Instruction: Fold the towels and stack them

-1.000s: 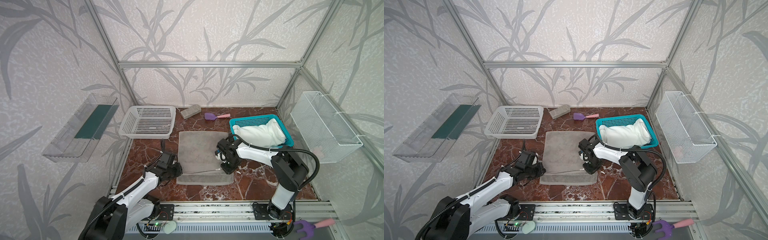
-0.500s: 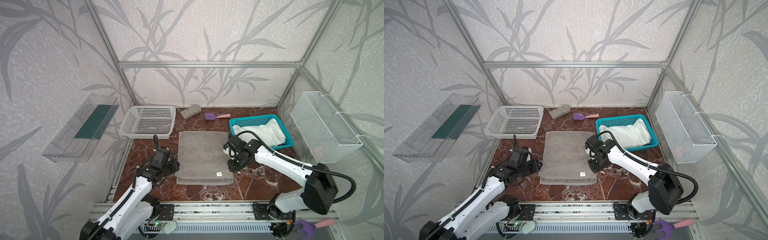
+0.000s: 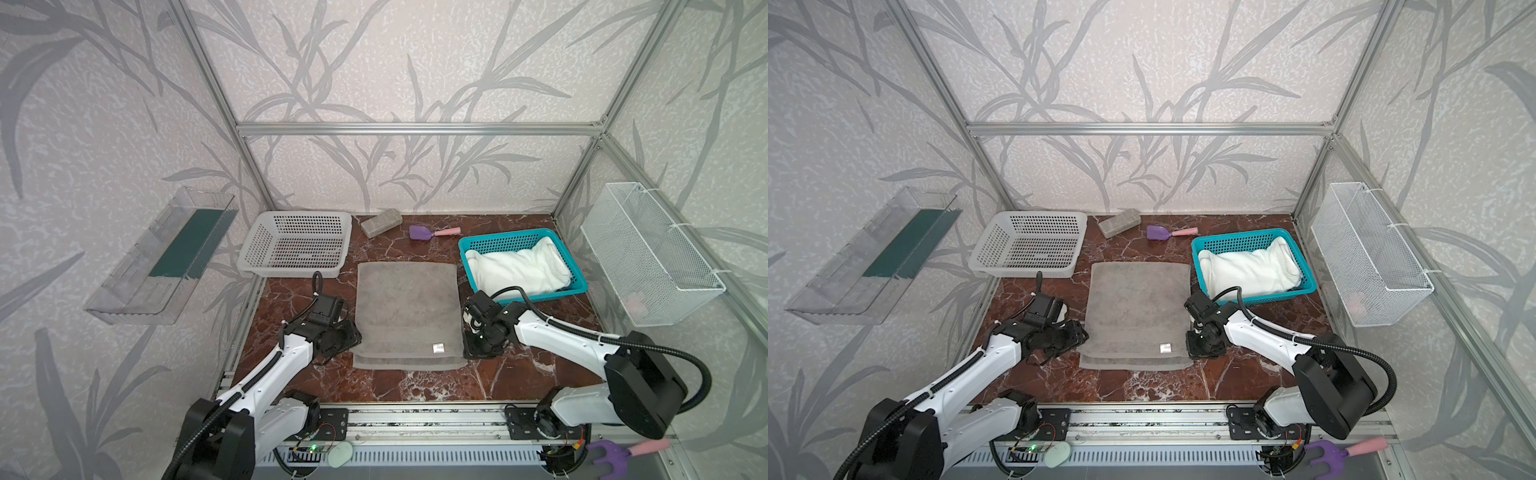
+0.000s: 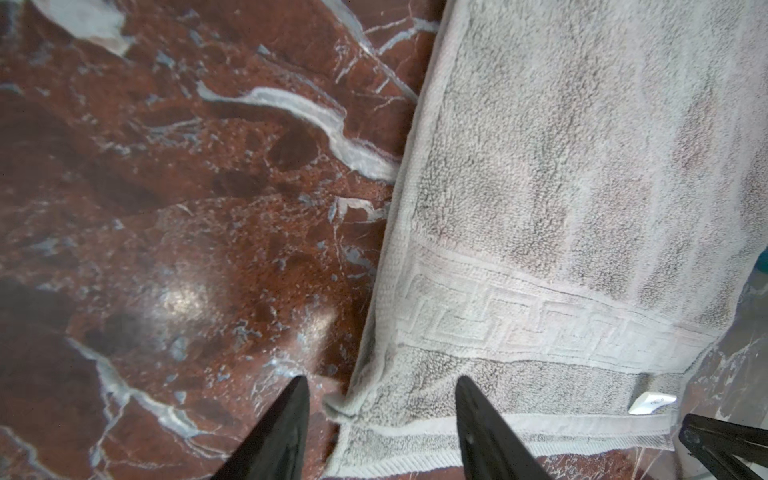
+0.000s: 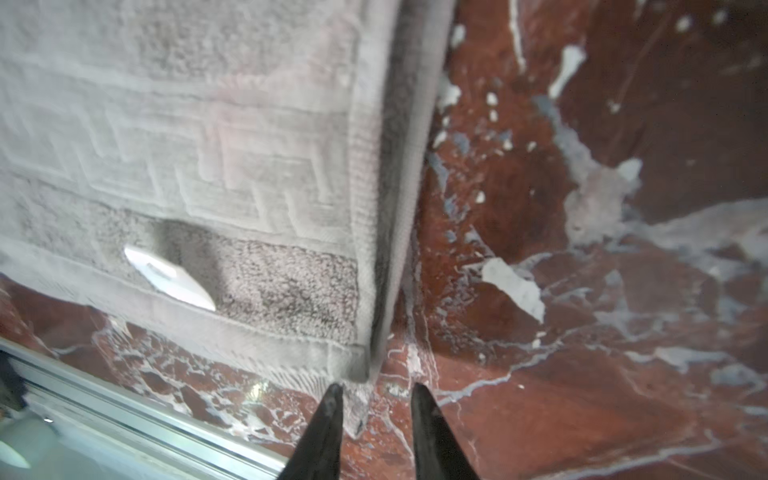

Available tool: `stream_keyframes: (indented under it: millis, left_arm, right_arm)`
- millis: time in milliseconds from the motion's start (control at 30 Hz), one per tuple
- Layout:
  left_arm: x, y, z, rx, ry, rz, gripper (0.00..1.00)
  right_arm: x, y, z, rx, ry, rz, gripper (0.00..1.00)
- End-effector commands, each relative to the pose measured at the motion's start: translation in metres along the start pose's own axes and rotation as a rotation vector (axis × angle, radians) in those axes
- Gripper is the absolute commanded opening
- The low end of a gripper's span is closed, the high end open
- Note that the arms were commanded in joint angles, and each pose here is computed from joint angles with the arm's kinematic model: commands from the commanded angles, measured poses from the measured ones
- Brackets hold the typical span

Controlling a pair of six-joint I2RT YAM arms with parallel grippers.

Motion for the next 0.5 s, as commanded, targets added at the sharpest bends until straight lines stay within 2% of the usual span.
stream_keyframes:
  millis: [0, 167, 333, 467]
  left_arm:
    - [0.008, 0.002, -0.007, -0.012, 0.034, -0.024, 0.55]
    - [0.017, 0.012, -0.008, -0.027, 0.026, 0.004, 0.55]
    - [0.021, 0.015, -0.005, -0.010, 0.015, 0.028, 0.53]
    - [0.020, 0.010, -0.008, 0.000, 0.054, 0.025, 0.35]
  right_arm:
    - [-0.006, 0.012, 0.015, 0.052, -0.072, 0.072, 0.19]
    - [-0.010, 0.010, 0.020, 0.039, -0.108, 0.045, 0.18]
    - [-0.006, 0.011, 0.020, 0.020, -0.096, 0.052, 0.26]
    - [-0.006, 0.018, 0.024, -0.005, -0.085, 0.066, 0.25]
Point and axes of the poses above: each gripper's point midway between its finger pads, its own x axis out along the fingers, its own y axis along the line the jaws close on, z = x × y, the point moved 1 cm from there along -x, back along the fingers, and after that the axes turned 9 degrees about -x, right-handed, at the moved point
